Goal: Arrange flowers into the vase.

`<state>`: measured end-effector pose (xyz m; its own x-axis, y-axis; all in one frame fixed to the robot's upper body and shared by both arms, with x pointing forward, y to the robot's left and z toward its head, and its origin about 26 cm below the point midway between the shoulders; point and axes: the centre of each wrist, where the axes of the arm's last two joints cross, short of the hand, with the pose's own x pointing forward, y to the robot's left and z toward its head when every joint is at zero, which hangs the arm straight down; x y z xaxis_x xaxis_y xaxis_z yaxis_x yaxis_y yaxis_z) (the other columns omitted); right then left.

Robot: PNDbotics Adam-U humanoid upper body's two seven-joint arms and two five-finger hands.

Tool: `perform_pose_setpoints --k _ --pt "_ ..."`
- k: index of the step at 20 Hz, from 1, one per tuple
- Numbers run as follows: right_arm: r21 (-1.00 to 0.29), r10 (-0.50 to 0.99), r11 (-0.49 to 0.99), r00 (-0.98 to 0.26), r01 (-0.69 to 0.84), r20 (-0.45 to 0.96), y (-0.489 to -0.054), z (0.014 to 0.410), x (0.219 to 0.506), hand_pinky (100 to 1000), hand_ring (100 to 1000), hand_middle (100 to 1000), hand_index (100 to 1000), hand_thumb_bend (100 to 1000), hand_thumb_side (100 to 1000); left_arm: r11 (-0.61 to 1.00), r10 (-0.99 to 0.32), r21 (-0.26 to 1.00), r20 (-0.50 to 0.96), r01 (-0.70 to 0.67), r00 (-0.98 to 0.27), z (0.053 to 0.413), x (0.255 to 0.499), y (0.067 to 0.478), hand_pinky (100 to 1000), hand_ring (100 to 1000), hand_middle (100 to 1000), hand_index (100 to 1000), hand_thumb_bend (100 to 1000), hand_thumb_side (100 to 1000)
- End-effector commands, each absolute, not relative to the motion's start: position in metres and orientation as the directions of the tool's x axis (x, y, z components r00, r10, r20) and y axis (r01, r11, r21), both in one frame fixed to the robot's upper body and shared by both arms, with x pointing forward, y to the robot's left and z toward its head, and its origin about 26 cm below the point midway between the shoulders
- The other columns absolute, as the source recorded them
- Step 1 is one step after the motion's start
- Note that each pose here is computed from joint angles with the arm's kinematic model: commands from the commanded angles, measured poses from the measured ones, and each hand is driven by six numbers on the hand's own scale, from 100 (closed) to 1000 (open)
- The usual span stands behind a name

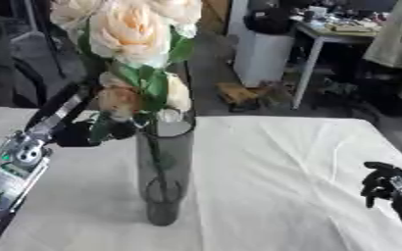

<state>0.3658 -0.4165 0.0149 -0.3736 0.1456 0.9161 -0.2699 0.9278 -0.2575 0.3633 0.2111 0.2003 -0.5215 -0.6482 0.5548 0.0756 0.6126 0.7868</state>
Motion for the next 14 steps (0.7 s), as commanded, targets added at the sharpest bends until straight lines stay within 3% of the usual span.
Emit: perform_pose_setpoints --k 1,10,14 --pt "-0.351 0.195 0.891 -0.456 -0.289 0.868 -0.427 0.03 0.368 316 473 505 800 100 756 0.619 -0.65 0.784 0.538 0.036 -0.537 0.213 0.36 0.219 788 896 687 797 1000 774" --pt "-0.351 0.197 0.893 -0.455 -0.282 0.868 -0.429 0.03 0.367 316 473 504 800 100 759 0.676 -0.642 0.737 0.584 -0.007 -0.497 0.21 0.352 0.239 785 902 675 798 1000 676" --pt "-0.351 0.198 0.893 -0.454 -0.281 0.868 -0.43 0.03 0.366 316 473 504 800 100 759 0.704 -0.638 0.709 0.602 -0.047 -0.479 0.209 0.348 0.248 783 902 673 798 1000 673"
